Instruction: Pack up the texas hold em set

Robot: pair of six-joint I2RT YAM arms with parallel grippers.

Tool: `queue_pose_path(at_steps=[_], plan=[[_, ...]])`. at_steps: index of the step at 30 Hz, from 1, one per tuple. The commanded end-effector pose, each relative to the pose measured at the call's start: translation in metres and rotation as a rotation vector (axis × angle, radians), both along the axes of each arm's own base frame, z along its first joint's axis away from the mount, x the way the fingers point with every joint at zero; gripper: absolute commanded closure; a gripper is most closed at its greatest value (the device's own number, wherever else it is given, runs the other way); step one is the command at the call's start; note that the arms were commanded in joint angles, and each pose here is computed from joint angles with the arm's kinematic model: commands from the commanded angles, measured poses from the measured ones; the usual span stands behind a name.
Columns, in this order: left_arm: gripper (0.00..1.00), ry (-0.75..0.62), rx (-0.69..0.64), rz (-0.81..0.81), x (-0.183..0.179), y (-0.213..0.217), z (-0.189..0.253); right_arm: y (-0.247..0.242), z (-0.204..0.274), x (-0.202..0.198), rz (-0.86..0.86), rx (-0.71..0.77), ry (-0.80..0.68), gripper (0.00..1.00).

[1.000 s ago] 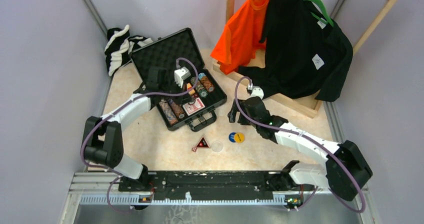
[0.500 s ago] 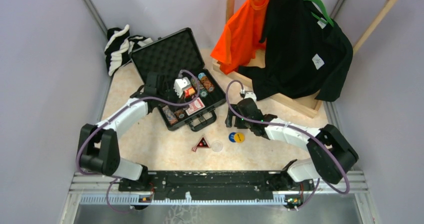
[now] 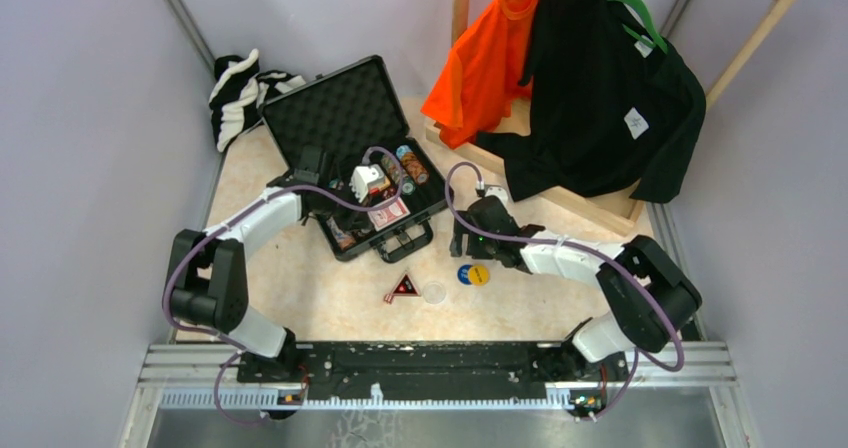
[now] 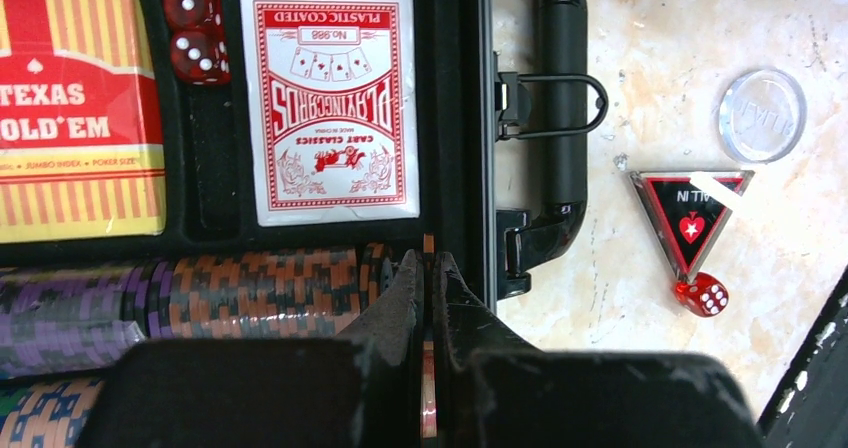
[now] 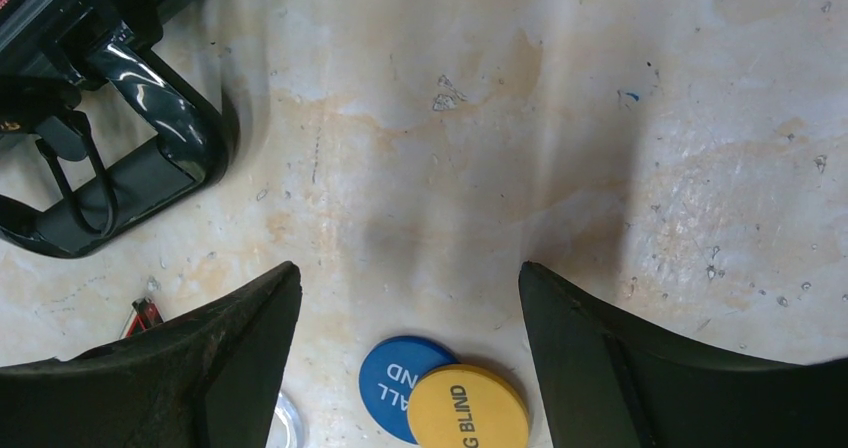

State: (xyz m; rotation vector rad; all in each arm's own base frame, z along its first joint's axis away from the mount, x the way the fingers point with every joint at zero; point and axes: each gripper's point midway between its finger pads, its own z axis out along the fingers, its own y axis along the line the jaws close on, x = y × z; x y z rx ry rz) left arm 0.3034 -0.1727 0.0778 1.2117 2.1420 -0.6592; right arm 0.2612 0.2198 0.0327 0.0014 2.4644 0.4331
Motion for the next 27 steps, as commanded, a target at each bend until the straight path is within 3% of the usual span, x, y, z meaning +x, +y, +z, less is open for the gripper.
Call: queue_pose_path(at_steps=[1, 8, 19, 27], plan=[[1.00, -0.023, 0.017, 0.018, 0.009, 0.011, 0.004, 0.008, 0.013, 0.015, -0.014, 0.009, -0.036, 0.20], [1.00, 0.051, 0.032, 0.043, 0.012, 0.018, -0.012, 0.007, 0.008, 0.015, -0.017, -0.006, -0.020, 0.20], [1.00, 0.017, 0.015, 0.076, 0.018, 0.020, -0.005, 0.006, 0.004, 0.014, -0.013, -0.013, -0.016, 0.20], [0.95, -0.003, 0.007, 0.113, 0.024, 0.022, 0.000, 0.006, 0.002, 0.013, -0.006, -0.012, -0.013, 0.20]])
